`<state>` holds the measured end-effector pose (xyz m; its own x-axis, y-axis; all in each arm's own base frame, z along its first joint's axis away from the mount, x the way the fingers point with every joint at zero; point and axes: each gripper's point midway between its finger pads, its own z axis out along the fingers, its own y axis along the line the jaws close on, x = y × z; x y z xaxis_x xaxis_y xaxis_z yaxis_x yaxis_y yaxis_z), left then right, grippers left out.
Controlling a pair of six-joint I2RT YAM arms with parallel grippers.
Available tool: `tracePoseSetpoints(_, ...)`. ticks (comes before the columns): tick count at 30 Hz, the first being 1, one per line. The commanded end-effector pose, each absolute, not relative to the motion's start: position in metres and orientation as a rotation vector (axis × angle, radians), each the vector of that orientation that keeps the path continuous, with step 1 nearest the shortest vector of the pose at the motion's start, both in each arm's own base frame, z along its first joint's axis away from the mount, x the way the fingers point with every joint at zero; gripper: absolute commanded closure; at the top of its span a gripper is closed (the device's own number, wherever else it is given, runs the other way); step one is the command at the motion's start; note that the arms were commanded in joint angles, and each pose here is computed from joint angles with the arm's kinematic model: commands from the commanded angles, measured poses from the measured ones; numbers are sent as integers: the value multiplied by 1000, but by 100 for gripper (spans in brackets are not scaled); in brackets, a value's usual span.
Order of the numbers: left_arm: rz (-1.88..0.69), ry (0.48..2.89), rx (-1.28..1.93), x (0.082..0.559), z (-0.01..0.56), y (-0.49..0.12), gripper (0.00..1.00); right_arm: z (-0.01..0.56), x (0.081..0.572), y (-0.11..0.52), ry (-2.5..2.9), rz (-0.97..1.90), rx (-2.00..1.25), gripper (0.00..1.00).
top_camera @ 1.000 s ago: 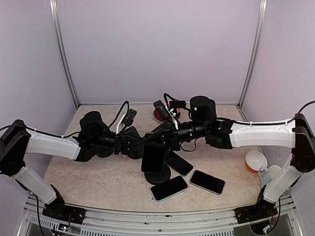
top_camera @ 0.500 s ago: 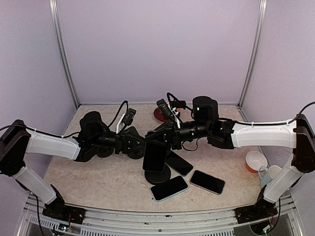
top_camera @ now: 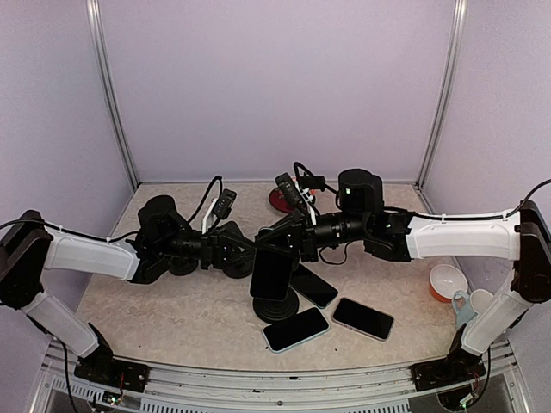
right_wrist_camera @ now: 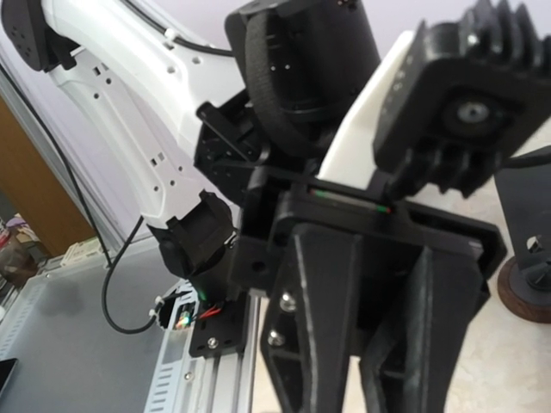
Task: Place the phone on the phone stand
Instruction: Install the phone on the phone stand.
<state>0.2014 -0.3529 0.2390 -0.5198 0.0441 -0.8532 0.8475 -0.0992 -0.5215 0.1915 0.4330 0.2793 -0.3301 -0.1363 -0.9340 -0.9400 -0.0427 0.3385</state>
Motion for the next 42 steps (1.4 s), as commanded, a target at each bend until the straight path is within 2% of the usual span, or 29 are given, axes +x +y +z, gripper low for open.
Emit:
tracePoseSetpoints(1, -1651, 1394, 1054, 193, 269, -338, 100, 249, 221, 408, 1711, 1335, -1071, 100)
tracePoseSetpoints(23, -1624, 1414, 1021, 200, 268, -334, 100, 205, 248, 398, 1944, 1231, -984, 100)
tracePoseSetpoints(36, -1605, 1420, 1025, 202, 268, -333, 100, 215, 212, 400, 1846, 1399, -1174, 100)
tracePoseSetpoints(42, -1607, 1418, 1026, 203, 269, -333, 100, 216, 218, 396, 1860, 1328, -1162, 100)
